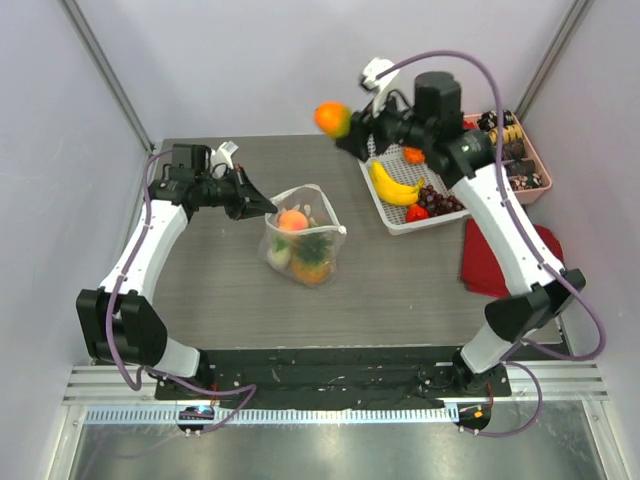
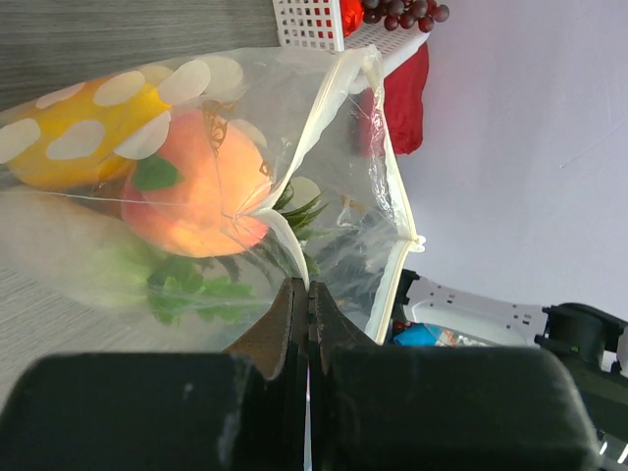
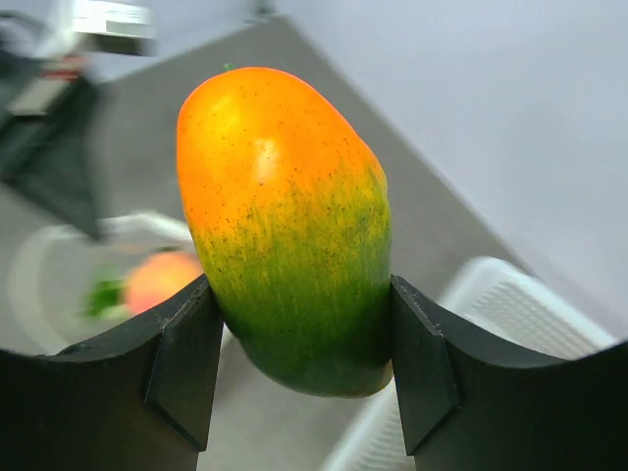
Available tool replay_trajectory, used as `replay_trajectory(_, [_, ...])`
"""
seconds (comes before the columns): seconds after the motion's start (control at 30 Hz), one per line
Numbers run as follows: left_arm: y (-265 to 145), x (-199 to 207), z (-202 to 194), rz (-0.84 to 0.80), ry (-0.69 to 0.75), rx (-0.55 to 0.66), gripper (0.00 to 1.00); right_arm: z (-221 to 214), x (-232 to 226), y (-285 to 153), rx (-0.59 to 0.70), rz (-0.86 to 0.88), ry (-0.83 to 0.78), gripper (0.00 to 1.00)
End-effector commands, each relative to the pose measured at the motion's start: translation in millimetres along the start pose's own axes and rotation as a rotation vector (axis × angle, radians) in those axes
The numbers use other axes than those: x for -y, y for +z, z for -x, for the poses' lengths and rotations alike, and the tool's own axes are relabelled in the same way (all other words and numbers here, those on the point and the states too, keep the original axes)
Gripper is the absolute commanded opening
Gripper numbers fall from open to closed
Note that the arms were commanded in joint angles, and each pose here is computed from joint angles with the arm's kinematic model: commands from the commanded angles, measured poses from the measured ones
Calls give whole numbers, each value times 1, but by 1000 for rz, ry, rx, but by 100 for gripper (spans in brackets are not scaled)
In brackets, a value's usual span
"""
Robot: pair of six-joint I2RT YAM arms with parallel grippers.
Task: Place the food in the zip-top bag and seal the zipper
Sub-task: Pick up the fake fruit from the bin, then place the fake fruit in the zipper food storage bag.
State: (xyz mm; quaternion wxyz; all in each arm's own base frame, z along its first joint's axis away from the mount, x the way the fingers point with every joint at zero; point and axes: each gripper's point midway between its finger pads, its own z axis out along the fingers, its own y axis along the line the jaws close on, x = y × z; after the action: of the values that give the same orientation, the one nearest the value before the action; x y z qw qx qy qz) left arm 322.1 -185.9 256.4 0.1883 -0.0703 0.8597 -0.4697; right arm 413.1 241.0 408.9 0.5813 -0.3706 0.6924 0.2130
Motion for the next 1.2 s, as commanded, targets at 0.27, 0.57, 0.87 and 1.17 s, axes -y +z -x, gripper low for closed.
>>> replay_trajectory(0.27, [-21, 22, -11, -47, 151, 29, 0, -84, -154, 15, -291, 305, 178, 1])
replay_trajectory(0.57, [-23, 24, -15, -62, 179, 26, 0, -105, -189, 30, -349, 393, 175, 1])
replay_trajectory(0.87, [-25, 27, -14, -63, 202, 40, 0, -121, -207, 38, -448, 440, 295, 36])
replay_trajectory(1.17, [-26, 26, -14, -54, 205, 40, 0, -81, -200, 12, -394, 417, 283, 82])
